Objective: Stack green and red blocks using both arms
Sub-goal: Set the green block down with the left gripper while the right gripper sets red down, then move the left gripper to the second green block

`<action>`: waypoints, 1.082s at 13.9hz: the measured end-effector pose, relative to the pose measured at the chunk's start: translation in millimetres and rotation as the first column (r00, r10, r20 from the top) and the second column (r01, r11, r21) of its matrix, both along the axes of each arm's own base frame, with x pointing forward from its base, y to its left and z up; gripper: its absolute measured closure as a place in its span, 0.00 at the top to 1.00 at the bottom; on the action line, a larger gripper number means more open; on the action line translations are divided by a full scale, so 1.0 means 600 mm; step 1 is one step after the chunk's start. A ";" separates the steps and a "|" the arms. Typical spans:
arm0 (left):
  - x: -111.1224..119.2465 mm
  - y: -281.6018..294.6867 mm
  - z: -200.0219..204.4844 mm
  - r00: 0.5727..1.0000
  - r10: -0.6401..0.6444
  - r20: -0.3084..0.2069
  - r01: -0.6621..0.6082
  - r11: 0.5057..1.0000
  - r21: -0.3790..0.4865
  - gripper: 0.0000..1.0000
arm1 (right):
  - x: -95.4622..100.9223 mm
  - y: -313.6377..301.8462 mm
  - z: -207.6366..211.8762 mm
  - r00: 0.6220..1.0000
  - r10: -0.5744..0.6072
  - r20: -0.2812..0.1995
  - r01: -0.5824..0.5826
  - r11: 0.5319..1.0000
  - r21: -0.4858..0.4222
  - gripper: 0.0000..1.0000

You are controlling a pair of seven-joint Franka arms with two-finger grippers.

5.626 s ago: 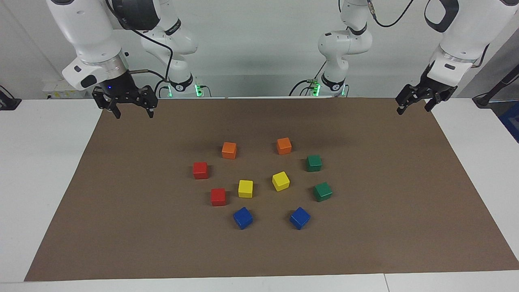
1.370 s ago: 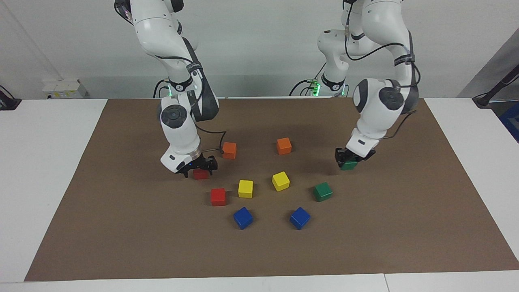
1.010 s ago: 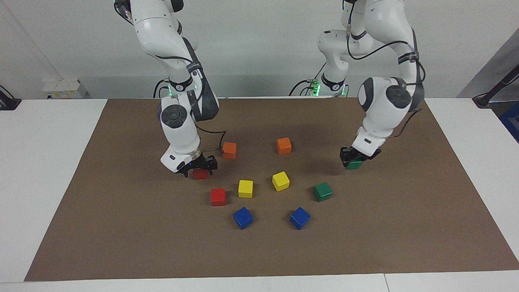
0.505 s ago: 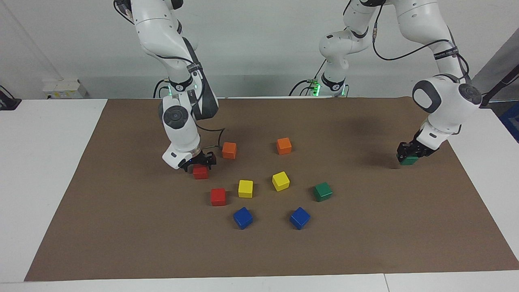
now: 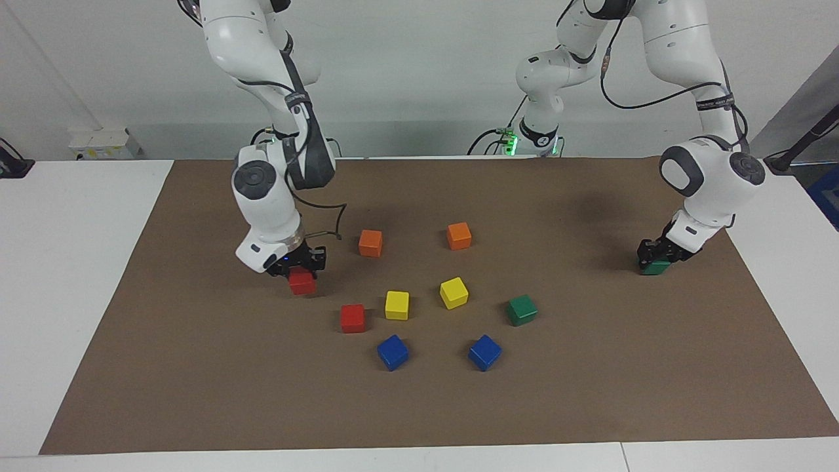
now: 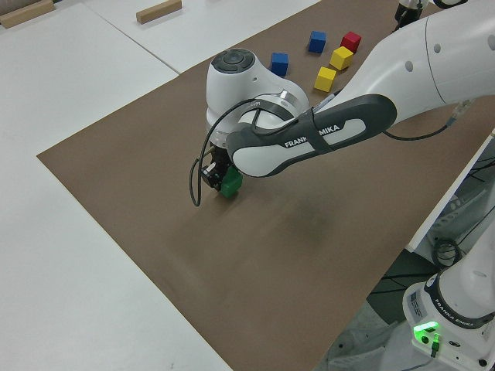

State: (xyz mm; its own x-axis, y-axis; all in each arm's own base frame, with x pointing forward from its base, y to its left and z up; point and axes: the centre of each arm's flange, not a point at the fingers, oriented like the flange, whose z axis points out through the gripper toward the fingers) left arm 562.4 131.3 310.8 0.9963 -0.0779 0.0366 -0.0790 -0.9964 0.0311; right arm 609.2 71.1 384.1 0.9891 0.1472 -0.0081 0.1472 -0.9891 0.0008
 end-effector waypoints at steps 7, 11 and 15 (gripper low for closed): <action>-0.008 0.000 -0.007 0.999 0.003 0.037 -0.004 1.000 0.011 0.55 | 0.006 -0.235 0.026 1.000 0.004 0.015 -0.004 1.000 -0.001 0.55; -0.006 0.001 -0.010 0.999 -0.009 0.043 0.009 1.000 0.014 0.80 | -0.019 -0.273 -0.037 0.999 -0.013 0.044 0.014 1.000 -0.004 0.55; 0.012 -0.004 0.026 1.000 -0.030 0.010 0.030 1.000 0.001 1.00 | -0.032 -0.273 -0.063 0.999 -0.016 0.040 0.016 1.000 -0.002 0.55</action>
